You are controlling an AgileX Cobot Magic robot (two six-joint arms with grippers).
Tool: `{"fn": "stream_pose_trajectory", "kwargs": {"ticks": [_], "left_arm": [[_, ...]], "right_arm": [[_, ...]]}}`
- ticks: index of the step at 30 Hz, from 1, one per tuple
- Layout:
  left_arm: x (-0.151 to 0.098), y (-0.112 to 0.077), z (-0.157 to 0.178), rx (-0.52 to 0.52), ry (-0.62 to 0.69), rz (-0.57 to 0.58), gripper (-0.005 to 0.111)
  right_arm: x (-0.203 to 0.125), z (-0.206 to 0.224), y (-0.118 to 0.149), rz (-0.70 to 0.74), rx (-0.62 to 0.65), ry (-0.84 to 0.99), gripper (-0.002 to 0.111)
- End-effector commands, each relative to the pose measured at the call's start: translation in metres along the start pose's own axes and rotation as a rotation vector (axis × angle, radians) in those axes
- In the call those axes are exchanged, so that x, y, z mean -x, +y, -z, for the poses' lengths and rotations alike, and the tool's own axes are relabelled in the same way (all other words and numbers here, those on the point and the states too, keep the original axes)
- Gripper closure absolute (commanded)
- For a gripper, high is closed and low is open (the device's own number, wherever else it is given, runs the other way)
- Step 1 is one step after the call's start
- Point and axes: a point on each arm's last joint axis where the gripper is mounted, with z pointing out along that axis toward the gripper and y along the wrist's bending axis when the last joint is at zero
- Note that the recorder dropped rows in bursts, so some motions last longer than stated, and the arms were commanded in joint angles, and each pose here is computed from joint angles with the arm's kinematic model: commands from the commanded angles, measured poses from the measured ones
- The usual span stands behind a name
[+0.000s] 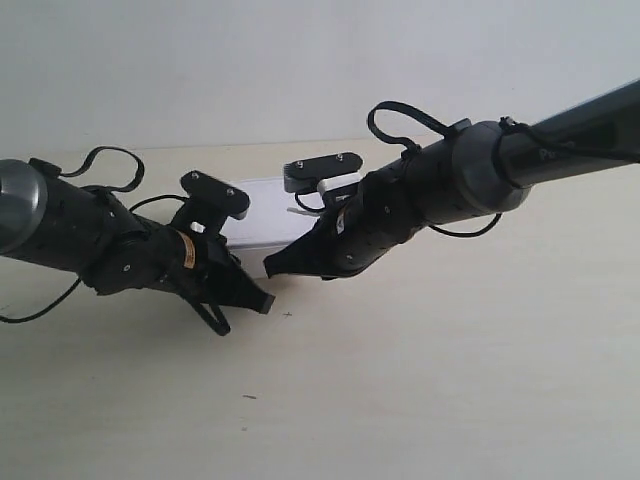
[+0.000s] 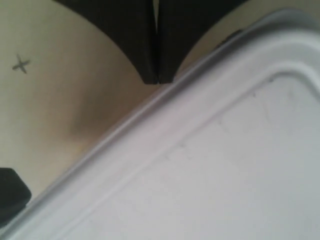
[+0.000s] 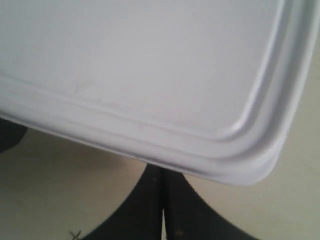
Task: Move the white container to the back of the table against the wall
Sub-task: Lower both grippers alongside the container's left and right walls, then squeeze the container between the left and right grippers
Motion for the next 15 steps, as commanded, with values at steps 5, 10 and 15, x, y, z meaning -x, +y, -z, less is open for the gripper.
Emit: {"fn": "stream_pose_trajectory", "kwargs": {"ticks": [5, 10, 15], "left_arm": [[0.017, 0.026, -0.018, 0.052, -0.003, 0.004, 0.107], [0.024, 0.035, -0.03, 0.066, -0.013, -0.004, 0.107], [0.033, 0.04, -0.042, 0.077, -0.024, -0.025, 0.107]], "right_arm": [[0.02, -0.02, -0.02, 0.012, -0.03, -0.021, 0.108], [0.033, -0.028, -0.024, 0.036, -0.032, -0.055, 0.108], [0.045, -0.038, -0.022, 0.055, -0.03, -0.085, 0.108]]}}
